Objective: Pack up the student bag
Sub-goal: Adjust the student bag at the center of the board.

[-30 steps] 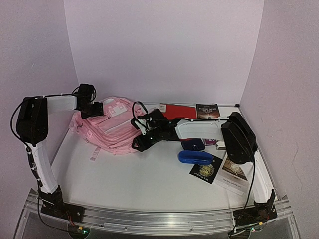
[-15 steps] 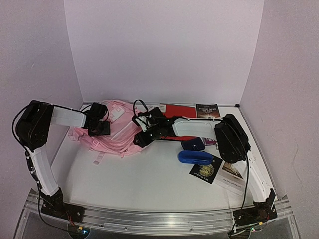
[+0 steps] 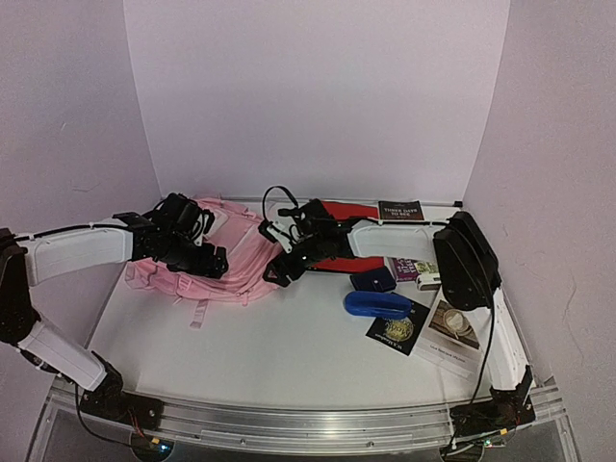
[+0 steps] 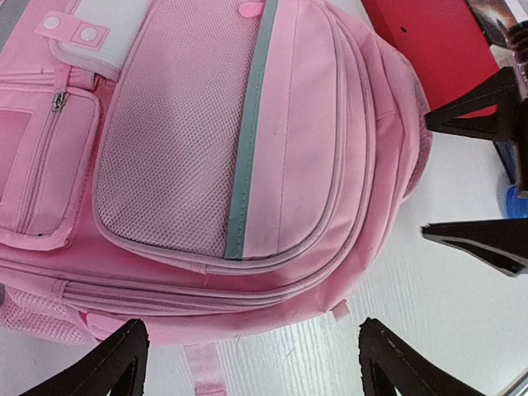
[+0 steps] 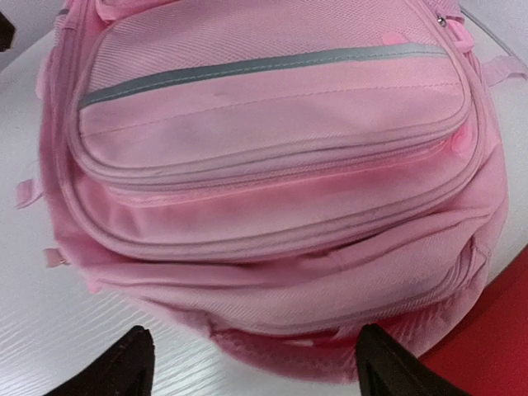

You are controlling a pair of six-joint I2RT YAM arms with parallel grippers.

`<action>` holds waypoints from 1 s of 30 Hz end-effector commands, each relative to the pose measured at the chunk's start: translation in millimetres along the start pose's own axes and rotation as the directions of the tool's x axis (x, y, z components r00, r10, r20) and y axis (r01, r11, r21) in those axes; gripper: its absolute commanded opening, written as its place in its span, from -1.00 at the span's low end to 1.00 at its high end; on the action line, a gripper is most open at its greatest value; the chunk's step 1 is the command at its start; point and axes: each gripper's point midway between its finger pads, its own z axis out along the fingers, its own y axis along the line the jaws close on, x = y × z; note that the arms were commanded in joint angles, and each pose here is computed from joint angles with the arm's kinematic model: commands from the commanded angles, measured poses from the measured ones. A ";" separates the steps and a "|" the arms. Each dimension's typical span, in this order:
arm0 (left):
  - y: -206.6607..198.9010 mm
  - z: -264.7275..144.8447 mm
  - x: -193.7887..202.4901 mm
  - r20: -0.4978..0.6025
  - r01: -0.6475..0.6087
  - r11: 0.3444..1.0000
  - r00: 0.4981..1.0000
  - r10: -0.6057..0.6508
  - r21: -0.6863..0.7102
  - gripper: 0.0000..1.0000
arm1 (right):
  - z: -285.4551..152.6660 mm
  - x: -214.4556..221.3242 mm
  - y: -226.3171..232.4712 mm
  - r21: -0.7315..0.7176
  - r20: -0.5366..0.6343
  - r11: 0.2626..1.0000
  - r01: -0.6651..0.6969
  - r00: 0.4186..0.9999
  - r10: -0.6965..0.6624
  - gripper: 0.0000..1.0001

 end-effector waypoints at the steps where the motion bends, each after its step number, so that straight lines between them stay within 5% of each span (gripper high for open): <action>1: 6.4 9.3 27.9 -0.160 -0.223 0.972 0.965 0.208 -0.079 0.72 | -62.7 -37.7 31.3 -0.133 0.096 0.991 0.020 0.995 -0.007 0.93; 6: 20.2 18.5 41.6 -0.296 -0.415 0.896 0.885 0.358 -0.157 0.67 | -71.7 -23.3 46.1 -0.207 0.066 0.977 -0.045 0.996 0.060 0.97; 11: 11.5 24.7 28.4 -0.220 -0.532 0.840 0.837 0.501 -0.112 0.67 | -53.7 3.1 48.4 -0.227 -0.010 0.961 -0.158 0.987 0.160 0.95; 23: -4.0 51.9 46.9 -0.221 -0.586 0.810 0.789 0.573 0.011 0.43 | -39.6 17.2 54.4 -0.266 0.014 0.911 -0.316 0.943 0.331 0.78; 25: -4.3 58.2 49.2 -0.232 -0.591 0.807 0.782 0.578 0.017 0.31 | -37.4 15.2 53.8 -0.262 0.035 0.916 -0.304 0.945 0.324 0.77; 30: -5.4 66.5 54.7 -0.263 -0.569 0.822 0.789 0.555 0.029 -0.39 | -34.8 17.4 48.1 -0.222 0.056 0.931 -0.288 0.950 0.307 0.69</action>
